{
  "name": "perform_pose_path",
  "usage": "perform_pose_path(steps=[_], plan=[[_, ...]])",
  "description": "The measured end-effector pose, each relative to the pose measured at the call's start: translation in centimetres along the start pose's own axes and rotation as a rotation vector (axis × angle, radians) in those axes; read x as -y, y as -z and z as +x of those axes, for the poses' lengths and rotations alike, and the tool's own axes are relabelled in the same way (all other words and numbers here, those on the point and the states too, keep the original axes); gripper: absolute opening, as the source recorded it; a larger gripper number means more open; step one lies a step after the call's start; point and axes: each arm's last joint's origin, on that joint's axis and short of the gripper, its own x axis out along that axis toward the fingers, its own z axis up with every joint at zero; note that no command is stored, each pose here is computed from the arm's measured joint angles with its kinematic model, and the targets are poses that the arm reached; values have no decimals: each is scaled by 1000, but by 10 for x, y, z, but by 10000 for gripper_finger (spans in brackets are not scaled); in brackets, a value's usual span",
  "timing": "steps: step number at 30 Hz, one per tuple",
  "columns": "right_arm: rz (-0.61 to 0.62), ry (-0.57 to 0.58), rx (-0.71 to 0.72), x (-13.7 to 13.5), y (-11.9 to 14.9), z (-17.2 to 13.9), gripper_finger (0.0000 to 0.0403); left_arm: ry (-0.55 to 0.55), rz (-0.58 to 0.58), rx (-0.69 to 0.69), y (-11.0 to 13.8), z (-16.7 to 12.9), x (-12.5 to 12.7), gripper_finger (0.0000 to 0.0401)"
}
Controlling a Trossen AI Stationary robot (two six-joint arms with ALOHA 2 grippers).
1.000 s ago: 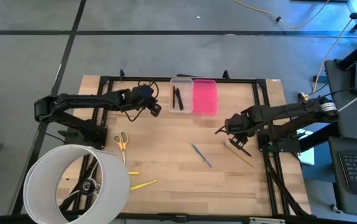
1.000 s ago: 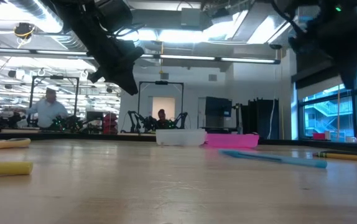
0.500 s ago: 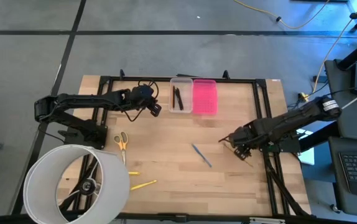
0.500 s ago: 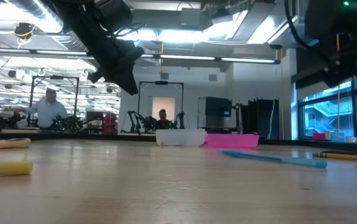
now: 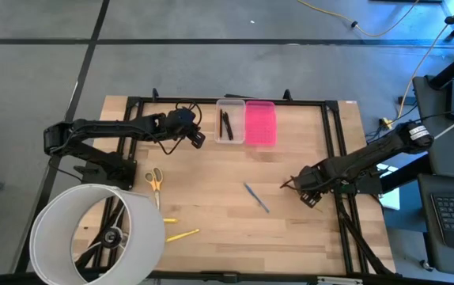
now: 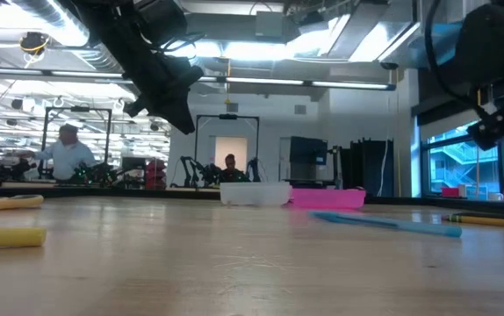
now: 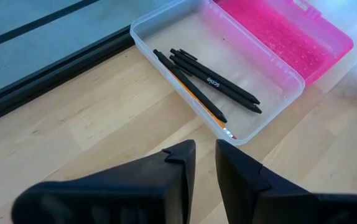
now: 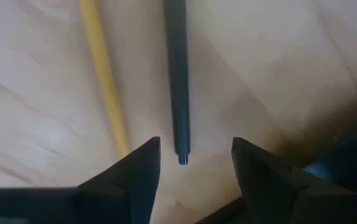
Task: Pick & place school supplies into a supply box
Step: Put the black pen into the transparent supply box
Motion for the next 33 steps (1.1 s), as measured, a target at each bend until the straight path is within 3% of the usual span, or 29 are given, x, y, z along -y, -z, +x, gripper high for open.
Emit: perform_pose_path(steps=[19,33], plan=[[16,-33,-9,8,1,24,143,0,0,0,0,0,0,58],[15,-22,-1,9,1,24,32,0,0,0,0,0,0,58]])
